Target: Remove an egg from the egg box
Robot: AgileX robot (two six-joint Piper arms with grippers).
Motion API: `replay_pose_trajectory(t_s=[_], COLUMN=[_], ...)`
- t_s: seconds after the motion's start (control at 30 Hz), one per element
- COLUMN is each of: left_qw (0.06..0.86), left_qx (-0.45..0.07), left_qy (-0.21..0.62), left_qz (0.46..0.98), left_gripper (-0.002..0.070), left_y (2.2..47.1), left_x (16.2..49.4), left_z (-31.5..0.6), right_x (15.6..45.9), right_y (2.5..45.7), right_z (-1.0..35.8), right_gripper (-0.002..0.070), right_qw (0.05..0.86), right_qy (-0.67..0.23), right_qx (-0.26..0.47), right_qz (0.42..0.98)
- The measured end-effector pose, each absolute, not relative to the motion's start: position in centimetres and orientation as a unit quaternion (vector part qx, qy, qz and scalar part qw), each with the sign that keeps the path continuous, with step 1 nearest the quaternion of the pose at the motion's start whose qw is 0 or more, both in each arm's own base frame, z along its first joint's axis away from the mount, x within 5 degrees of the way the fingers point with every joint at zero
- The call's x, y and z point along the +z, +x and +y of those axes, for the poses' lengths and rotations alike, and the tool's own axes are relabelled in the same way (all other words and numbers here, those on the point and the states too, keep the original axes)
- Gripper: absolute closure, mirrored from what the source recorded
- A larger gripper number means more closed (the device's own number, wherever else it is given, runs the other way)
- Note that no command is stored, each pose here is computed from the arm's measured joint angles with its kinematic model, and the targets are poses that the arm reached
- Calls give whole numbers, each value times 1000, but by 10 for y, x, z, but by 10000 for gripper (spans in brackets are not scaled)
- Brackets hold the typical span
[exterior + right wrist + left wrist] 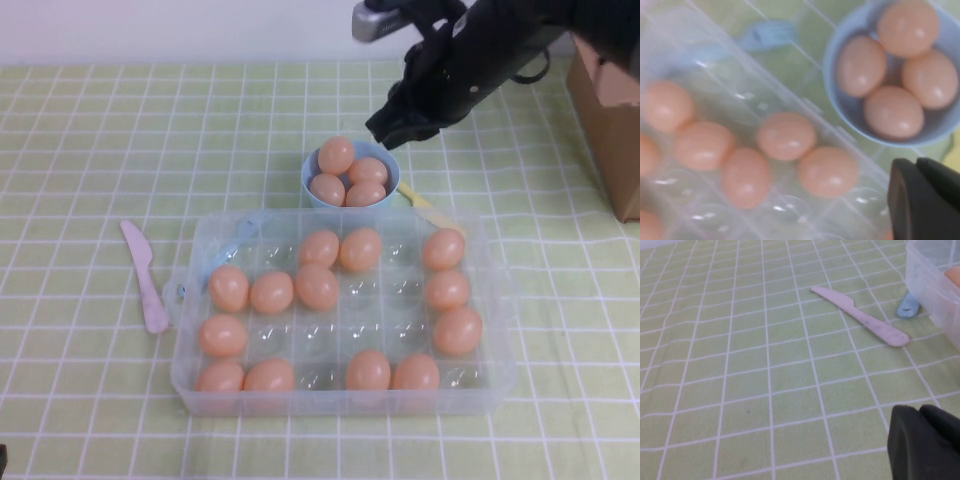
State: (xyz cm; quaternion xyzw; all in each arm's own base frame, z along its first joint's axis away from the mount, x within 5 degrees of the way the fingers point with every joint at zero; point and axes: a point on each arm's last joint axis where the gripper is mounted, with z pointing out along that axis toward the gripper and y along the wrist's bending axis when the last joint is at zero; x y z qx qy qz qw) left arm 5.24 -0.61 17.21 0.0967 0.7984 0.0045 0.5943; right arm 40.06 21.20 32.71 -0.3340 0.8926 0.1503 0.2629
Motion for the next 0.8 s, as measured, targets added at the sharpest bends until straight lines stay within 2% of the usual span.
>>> replay_pose_trajectory(t_s=[0.1,0.2,0.3,0.5,0.8], left_qw=[594,594,594,594,594], left_qx=[4,4,4,4,4], left_qy=[97,97,97,97,97], left_qz=[798,798,798,798,798], left_gripper=[679,679,679,679,679], left_y=[52,52,52,52,52], left_x=[172,172,172,172,172], left_z=[-6,-6,-6,-6,-6], right_x=[351,378,391,395,361], right_y=[372,336,295,211,107], right_z=[204,186,164,117,62], right_gripper=[691,692,692,692,692], right_qw=[315,371,423,526,624], right_qy=[-333,-325,-306,-264,-250], right_qx=[183,187,183,174,143], right_qz=[870,850,833,789,727])
